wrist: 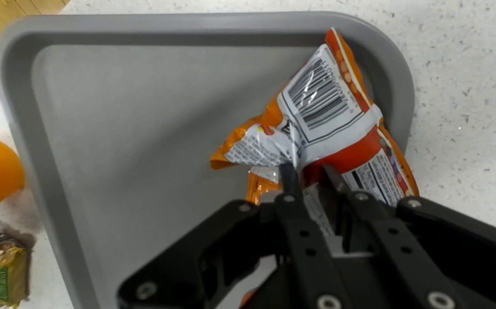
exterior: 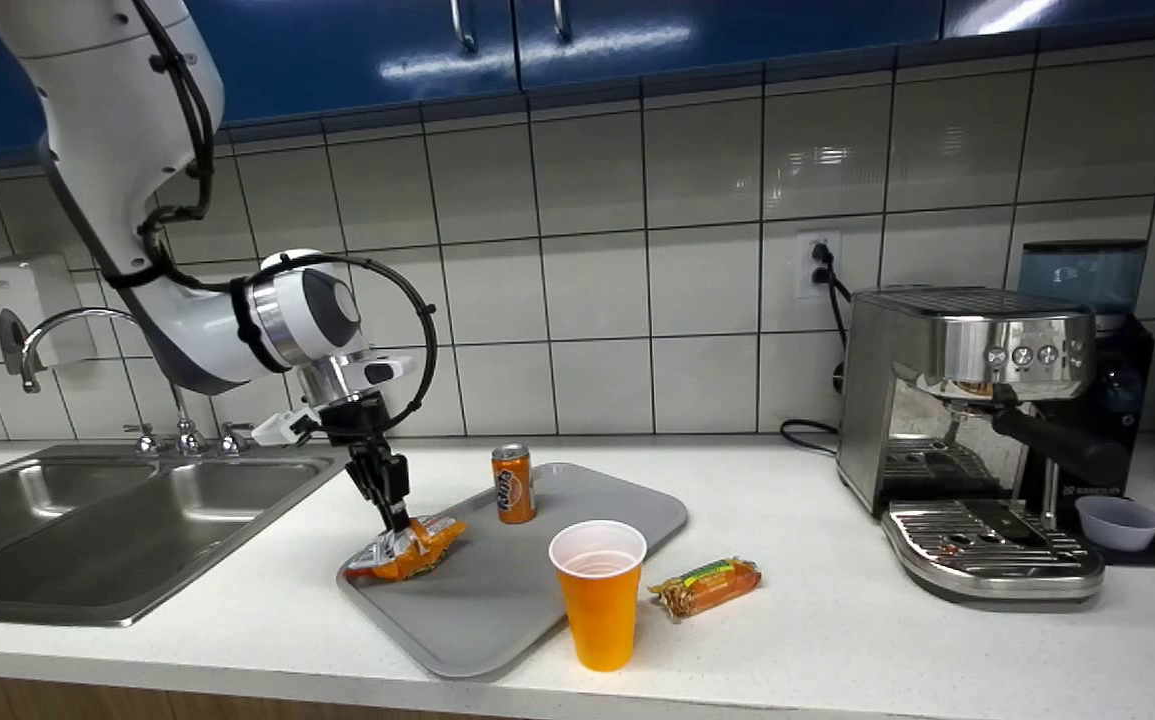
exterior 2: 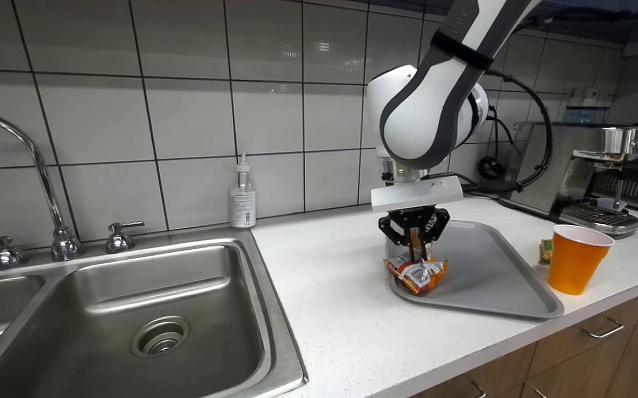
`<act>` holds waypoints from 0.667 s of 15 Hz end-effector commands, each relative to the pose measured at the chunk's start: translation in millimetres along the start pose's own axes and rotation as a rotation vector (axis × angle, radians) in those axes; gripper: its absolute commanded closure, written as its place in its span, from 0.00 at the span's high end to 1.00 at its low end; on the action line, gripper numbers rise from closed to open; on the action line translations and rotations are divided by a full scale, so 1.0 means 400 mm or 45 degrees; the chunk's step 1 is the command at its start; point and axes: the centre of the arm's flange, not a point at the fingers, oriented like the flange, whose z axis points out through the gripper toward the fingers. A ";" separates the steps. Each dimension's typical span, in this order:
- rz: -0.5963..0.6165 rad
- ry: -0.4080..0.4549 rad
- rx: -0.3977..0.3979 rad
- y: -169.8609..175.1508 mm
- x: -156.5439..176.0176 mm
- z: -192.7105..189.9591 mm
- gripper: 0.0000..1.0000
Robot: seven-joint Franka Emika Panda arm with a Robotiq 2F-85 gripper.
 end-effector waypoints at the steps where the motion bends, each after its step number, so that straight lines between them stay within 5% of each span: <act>1: 0.013 0.010 -0.024 -0.004 0.019 -0.036 0.52; 7: 0.026 0.033 -0.004 0.030 0.005 -0.084 0.99; 10: 0.046 0.039 0.008 0.054 -0.004 -0.109 1.00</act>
